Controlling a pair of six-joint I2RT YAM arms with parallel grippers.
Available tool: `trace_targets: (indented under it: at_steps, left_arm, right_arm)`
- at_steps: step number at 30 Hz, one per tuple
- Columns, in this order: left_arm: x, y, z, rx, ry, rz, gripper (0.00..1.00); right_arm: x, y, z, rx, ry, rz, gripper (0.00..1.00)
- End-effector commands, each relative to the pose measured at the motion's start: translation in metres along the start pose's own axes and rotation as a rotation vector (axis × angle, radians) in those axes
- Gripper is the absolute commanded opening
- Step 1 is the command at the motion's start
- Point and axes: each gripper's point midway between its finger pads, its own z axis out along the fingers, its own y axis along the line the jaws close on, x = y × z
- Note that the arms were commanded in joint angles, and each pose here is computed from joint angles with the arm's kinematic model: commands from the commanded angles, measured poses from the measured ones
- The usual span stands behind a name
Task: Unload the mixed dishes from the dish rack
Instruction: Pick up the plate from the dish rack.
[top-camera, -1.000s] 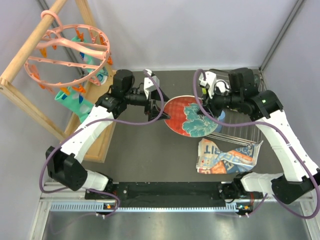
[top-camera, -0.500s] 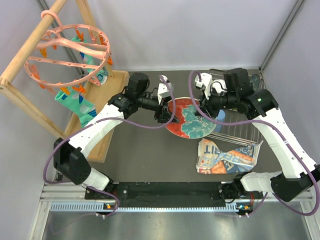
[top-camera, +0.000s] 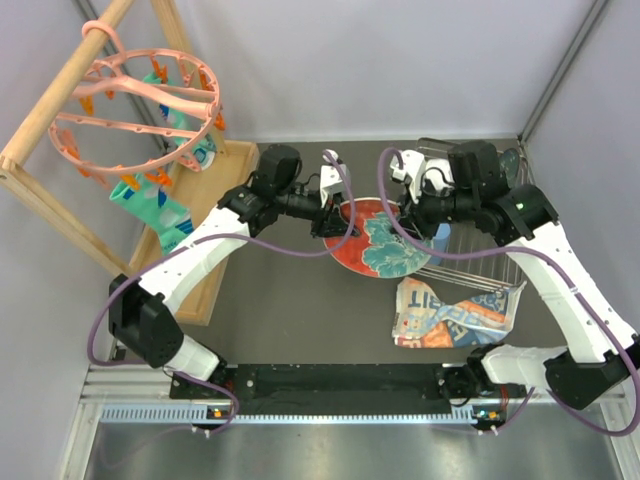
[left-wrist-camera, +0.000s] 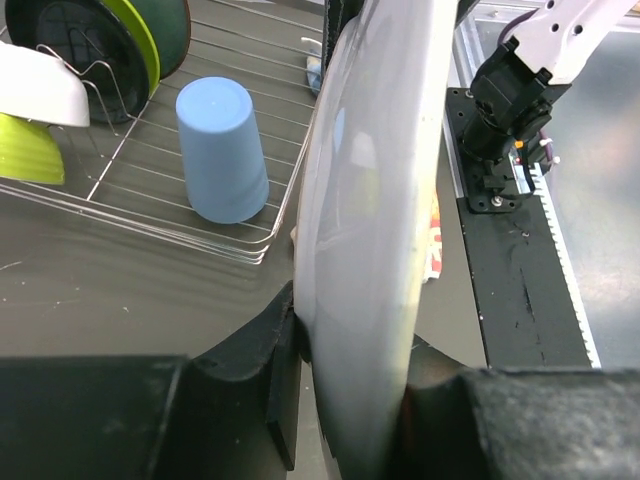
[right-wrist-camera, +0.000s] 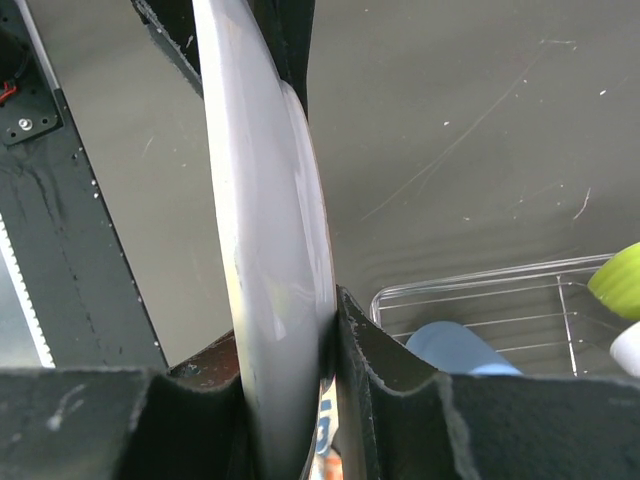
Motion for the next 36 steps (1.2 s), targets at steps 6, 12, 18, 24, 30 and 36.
trace_targets:
  at_steps: [6,12,18,24,30,36]
  left_arm:
    - [-0.023,-0.031,-0.012,0.053,-0.055,0.125,0.00]
    - [-0.026,-0.039,-0.017,0.076,-0.076,0.132,0.00]
    - [-0.031,-0.043,-0.023,0.083,-0.100,0.134,0.00]
    - [-0.032,-0.037,-0.029,0.044,-0.107,0.128,0.00]
    - [-0.029,-0.002,-0.035,-0.102,-0.114,0.079,0.00]
    - [-0.034,0.060,-0.060,-0.352,-0.207,-0.065,0.00]
  right_arm:
    - [-0.045,-0.011,-0.016,0.086,-0.170,-0.131,0.03]
    - [-0.042,-0.013,-0.014,0.093,-0.158,-0.129,0.29]
    - [-0.038,-0.016,-0.011,0.103,-0.148,-0.123,0.60]
    - [-0.039,-0.017,-0.012,0.113,-0.153,-0.122,0.75]
    - [-0.049,-0.012,-0.028,0.134,-0.188,-0.127,0.79]
    - [-0.053,-0.031,-0.047,0.288,-0.204,-0.132,0.79]
